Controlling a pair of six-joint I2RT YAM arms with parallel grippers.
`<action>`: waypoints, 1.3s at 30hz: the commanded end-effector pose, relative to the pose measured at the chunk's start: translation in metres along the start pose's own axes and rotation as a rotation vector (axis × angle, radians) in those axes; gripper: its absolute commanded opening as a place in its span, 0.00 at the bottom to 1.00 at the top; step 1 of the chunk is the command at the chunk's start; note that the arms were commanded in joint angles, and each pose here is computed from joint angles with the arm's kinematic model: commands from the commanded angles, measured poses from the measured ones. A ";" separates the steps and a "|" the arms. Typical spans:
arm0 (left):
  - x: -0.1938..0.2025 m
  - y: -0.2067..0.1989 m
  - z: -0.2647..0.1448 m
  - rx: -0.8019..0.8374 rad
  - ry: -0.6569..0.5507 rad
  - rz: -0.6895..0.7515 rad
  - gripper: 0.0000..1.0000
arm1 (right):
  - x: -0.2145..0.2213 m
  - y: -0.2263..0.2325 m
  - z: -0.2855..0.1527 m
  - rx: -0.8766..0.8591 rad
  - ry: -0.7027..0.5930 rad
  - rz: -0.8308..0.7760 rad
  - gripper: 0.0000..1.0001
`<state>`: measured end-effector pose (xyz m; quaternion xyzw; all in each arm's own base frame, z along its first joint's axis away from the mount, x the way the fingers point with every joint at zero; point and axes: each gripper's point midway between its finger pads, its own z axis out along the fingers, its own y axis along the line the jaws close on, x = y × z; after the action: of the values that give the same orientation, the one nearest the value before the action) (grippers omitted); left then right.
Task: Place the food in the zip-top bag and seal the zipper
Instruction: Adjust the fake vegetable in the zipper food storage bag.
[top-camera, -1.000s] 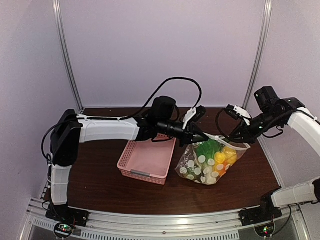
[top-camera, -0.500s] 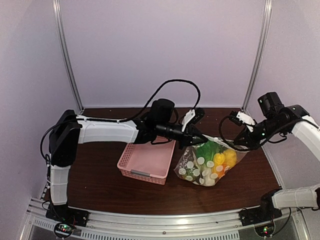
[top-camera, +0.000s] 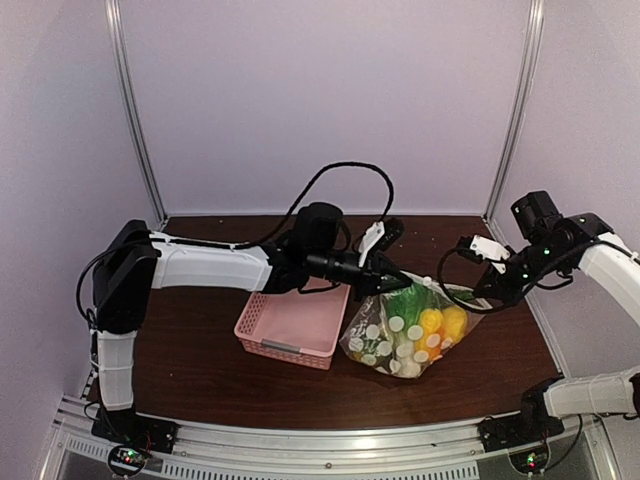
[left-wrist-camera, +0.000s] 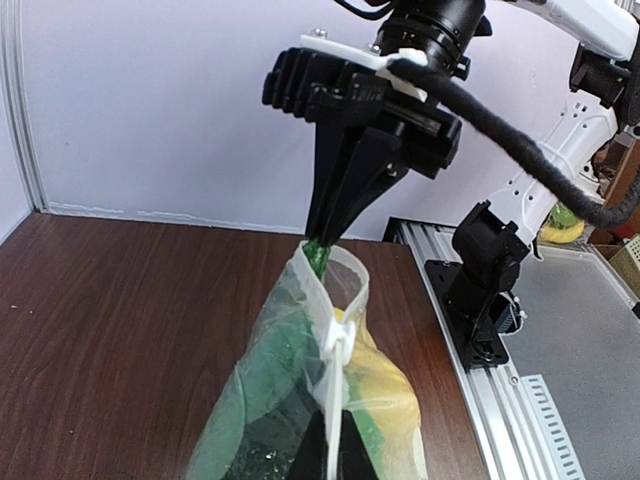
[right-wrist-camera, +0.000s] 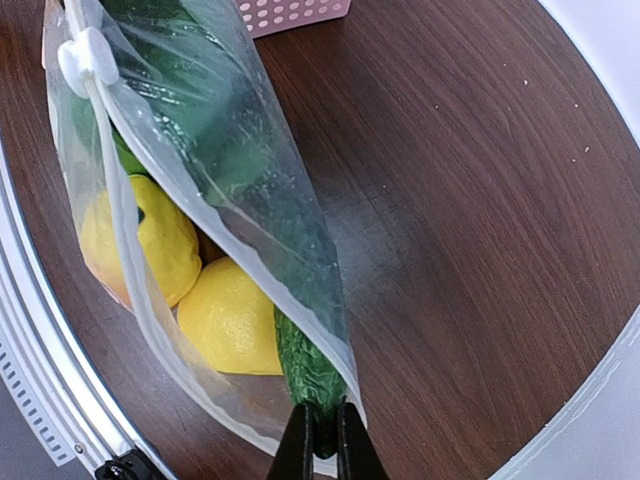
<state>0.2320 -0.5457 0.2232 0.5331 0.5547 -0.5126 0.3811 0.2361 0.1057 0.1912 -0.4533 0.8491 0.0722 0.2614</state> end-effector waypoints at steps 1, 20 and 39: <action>-0.058 -0.007 -0.018 0.014 -0.143 0.101 0.00 | 0.018 -0.014 -0.022 0.087 0.116 0.008 0.00; -0.035 0.008 0.025 0.032 -0.299 0.020 0.10 | -0.049 0.014 -0.032 -0.089 -0.036 -0.083 0.00; -0.050 0.022 -0.006 -0.161 -0.368 0.285 0.02 | -0.115 -0.032 0.010 0.012 -0.041 0.062 0.00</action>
<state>0.2456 -0.5474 0.2166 0.4781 0.5022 -0.5320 0.4860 0.2996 0.1887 0.2369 -0.4554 0.8415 0.1153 0.2667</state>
